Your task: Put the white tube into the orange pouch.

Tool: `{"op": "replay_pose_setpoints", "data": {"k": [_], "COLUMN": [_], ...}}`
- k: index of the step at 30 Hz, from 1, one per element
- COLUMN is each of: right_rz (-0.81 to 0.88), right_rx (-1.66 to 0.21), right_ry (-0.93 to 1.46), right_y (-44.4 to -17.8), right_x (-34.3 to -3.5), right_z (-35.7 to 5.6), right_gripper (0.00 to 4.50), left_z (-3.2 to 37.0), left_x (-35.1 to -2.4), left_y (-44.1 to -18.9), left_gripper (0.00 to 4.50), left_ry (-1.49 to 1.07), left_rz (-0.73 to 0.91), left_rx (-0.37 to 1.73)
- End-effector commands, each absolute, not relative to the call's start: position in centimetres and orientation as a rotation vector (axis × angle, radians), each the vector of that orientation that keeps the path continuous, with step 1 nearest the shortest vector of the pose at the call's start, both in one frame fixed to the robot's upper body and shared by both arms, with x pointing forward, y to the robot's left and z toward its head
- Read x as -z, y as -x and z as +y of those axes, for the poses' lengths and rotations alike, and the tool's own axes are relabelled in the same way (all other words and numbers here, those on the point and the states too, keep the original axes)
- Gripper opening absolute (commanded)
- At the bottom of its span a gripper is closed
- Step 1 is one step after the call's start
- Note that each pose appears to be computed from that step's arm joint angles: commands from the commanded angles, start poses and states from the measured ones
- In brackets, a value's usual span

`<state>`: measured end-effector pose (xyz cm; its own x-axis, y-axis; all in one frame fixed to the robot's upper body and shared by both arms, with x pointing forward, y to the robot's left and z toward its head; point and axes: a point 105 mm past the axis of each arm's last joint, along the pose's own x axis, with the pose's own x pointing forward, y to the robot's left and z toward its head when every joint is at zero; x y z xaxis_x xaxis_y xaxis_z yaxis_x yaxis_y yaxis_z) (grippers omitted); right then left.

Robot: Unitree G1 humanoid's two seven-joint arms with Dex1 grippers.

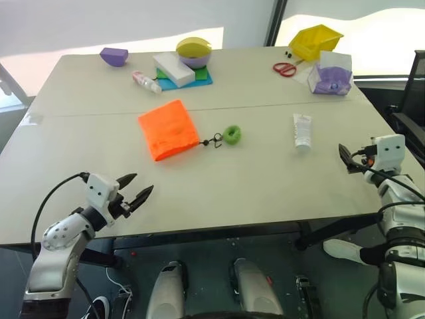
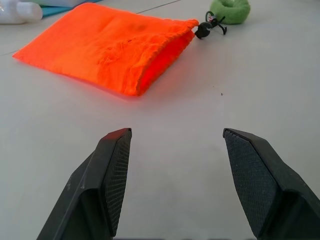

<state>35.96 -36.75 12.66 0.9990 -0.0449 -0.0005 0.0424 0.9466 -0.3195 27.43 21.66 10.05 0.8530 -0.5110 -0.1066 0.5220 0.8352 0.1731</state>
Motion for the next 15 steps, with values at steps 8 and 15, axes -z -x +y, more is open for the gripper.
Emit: {"op": "replay_pose_setpoints", "data": {"k": [8,15], "right_rz": [-0.039,-0.045], "right_rx": [0.041,0.035], "right_ry": [0.346,0.347], "right_y": [-36.2,-36.3], "right_x": [-13.9,-14.1], "right_z": [-36.4,-36.2], "right_gripper": [4.46,4.46], "left_z": [21.8,21.4], "left_x": [-11.4,-12.2], "left_y": [-28.1,-28.5], "left_gripper": [3.12,3.12], "left_ry": [-0.234,-0.231], "left_rz": [-0.005,-0.055], "left_rx": [0.542,0.556]}}
